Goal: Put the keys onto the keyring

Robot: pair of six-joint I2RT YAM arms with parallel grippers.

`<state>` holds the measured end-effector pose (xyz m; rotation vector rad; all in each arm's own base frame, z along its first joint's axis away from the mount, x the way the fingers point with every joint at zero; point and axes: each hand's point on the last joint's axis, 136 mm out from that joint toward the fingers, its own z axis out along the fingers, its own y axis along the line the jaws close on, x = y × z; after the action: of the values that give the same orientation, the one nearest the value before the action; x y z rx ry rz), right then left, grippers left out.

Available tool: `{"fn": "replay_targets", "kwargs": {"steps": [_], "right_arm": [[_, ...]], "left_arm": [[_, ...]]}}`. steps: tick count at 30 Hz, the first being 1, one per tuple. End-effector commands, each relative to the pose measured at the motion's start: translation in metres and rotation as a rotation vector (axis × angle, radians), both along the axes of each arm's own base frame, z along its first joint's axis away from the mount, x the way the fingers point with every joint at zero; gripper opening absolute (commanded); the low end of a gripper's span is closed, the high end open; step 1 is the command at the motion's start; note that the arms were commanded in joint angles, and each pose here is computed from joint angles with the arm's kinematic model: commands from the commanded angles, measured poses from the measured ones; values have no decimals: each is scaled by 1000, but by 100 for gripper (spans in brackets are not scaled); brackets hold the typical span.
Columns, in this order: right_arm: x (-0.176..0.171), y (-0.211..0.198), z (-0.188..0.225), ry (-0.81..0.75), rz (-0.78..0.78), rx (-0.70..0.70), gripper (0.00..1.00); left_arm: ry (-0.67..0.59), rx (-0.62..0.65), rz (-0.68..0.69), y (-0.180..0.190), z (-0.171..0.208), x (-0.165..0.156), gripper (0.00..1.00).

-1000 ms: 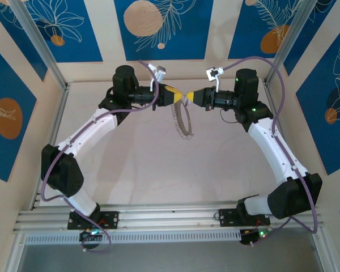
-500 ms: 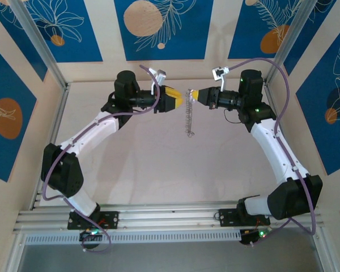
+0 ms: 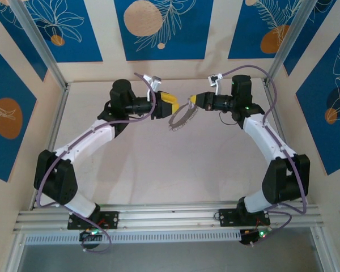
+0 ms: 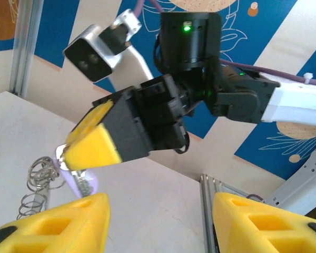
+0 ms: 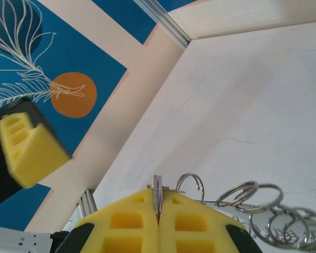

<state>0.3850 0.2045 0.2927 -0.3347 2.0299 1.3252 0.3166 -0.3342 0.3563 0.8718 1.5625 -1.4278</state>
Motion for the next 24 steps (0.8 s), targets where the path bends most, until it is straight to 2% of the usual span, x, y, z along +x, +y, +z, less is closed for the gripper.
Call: {"fn": "replay_targets", "kwargs": {"steps": [1,12,24], "right_arm": [[18,-1,-3,-25,-22,18,0],[78,-1,-52,75,-55,17,0],[63,16,-83,136,-33,21,0]], "left_arm": [[-54,-53,66,13,14,1,52],[7,-77,106,21,-3,1,52],[23,-96,101,21,-5,-1,52]]}}
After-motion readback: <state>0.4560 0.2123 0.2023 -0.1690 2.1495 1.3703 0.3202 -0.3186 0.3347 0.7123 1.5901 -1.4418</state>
